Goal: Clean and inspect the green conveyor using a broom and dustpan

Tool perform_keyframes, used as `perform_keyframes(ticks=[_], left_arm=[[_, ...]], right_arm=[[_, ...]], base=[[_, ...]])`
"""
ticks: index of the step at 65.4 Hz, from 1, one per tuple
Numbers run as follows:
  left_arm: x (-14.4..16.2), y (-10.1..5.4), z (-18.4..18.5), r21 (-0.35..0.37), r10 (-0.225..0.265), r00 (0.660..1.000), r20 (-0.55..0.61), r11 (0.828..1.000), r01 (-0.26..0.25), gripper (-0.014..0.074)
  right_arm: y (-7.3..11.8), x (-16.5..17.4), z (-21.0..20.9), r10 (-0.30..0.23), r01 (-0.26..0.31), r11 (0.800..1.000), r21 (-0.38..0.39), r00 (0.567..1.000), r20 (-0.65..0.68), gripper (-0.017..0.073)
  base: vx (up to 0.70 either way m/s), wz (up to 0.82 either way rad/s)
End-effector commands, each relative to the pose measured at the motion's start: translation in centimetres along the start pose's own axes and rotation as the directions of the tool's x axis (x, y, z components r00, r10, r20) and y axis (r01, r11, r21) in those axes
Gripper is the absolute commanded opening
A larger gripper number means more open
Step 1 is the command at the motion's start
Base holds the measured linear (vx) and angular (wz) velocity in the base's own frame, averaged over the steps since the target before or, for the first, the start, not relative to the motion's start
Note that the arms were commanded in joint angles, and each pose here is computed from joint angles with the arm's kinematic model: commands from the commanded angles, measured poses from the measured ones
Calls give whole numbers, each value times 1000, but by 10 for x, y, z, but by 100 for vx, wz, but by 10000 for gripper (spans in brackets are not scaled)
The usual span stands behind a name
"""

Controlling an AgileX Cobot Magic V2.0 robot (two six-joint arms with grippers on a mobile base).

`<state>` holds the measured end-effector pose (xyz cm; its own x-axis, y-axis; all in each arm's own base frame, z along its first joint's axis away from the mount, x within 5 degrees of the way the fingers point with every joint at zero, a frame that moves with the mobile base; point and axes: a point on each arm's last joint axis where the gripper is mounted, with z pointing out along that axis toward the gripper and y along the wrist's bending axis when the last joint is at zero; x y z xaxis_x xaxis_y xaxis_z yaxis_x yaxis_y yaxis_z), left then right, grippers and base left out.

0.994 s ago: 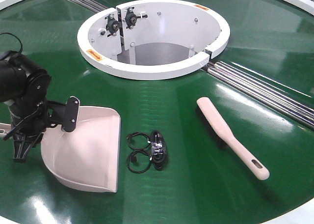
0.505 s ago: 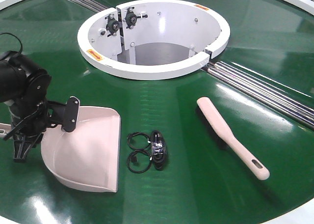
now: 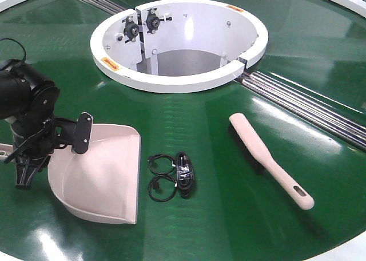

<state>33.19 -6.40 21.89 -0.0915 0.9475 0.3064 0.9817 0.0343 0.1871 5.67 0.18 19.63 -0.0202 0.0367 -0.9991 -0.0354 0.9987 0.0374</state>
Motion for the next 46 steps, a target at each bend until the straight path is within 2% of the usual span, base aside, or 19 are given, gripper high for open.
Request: perform_keyframes(ticks=[1, 6, 16, 23, 28, 36, 46], left_arm=[[4, 5, -21, -85, -24, 999, 25, 996, 26, -6], [4, 5, -21, -85, -24, 999, 25, 996, 26, -6], [4, 5, -21, -85, -24, 999, 25, 996, 26, -6], [4, 5, -21, -85, -24, 999, 25, 996, 26, -6], [4, 5, -21, -85, -24, 999, 25, 996, 26, -6], [4, 5, -21, -85, -24, 999, 25, 996, 26, -6], [4, 5, -21, -85, -24, 999, 25, 996, 26, -6]], right_arm=[[1, -6, -1, -8, 9, 1000, -7, 997, 78, -9], [1, -7, -1, -12, 13, 1000, -7, 996, 88, -9], [2, -18, -3, -45, 49, 999, -12, 978, 202, -9], [2, -32, -4, 2, 2, 1000, -20, 974, 225, -9], [2, -46, -2, 46, -43, 999, -20, 985, 165, -9], [2, -67, 9, 47, -47, 999, 3, 999, -17, -9], [3, -86, 29, 56, -49, 998, 31, 964, -261, -9]], base=[[0, 0], [0, 0], [0, 0], [0, 0], [0, 0], [0, 0], [0, 0]])
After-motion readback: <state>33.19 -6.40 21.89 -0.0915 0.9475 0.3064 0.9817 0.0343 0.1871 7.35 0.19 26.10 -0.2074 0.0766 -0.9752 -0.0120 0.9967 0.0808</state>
